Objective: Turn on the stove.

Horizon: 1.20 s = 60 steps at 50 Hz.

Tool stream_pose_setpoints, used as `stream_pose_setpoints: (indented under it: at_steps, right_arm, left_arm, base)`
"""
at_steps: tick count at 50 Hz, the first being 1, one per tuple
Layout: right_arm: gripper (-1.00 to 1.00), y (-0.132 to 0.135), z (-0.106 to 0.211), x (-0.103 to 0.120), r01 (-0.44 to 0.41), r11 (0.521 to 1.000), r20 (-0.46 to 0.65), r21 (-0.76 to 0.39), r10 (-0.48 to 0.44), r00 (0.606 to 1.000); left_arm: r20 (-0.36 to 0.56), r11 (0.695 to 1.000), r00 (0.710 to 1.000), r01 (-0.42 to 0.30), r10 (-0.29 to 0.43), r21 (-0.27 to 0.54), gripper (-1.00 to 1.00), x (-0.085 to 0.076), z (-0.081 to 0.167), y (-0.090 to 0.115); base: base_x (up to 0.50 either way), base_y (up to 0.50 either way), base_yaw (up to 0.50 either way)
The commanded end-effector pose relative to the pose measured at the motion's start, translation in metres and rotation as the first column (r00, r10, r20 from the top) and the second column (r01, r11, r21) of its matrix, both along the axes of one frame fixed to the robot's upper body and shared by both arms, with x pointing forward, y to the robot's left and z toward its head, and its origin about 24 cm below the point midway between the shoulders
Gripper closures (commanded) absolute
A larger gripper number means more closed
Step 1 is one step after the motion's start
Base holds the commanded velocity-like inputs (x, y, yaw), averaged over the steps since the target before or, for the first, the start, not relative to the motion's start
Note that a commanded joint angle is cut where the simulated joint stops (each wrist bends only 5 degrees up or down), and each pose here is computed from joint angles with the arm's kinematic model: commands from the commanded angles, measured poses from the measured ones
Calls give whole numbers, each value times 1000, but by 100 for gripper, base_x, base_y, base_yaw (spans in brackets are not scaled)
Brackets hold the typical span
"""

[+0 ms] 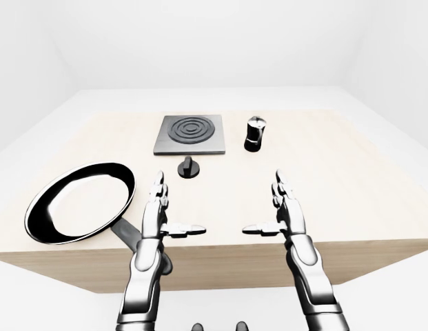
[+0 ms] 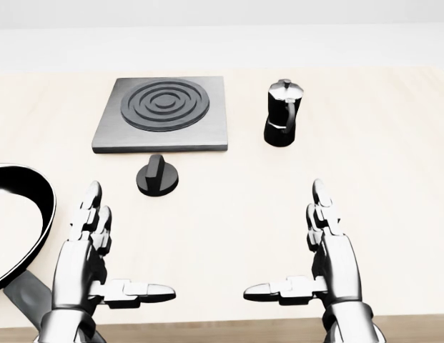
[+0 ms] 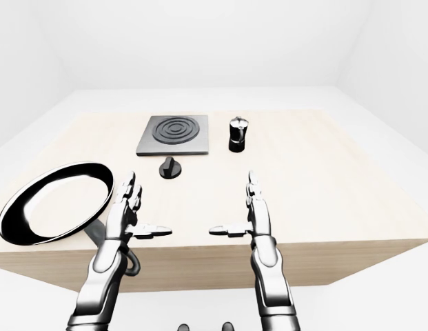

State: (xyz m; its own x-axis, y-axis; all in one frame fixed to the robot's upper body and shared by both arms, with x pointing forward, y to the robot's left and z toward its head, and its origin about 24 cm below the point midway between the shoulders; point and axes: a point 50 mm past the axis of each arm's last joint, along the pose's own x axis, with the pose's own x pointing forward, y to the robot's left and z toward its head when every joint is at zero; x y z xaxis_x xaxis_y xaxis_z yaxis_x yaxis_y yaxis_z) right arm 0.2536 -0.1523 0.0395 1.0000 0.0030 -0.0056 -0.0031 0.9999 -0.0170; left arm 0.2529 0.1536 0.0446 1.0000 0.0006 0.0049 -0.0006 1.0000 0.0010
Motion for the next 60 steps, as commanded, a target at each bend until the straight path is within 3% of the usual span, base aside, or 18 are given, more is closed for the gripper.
stream_pose_setpoints:
  at_steps: [1,21,60]
  right_arm:
    - [-100,-4,-5,-2,-12,999,-19,-34,11,1000]
    - [-100,1,-6,2,-34,998,-19,-51,33,999]
    - [-100,4,-13,2,-41,997,-29,-63,39,999]
  left_arm:
    - [19,1000,1000,-7,6,4,-100,-2,11,10]
    - [20,1000,1000,-4,4,9,-100,-3,7,10]
    - [12,1000,1000,5,-5,12,-100,-3,4,8]
  base:
    - [0,0,0]
    - [1,0,0]
    - [31,0,0]
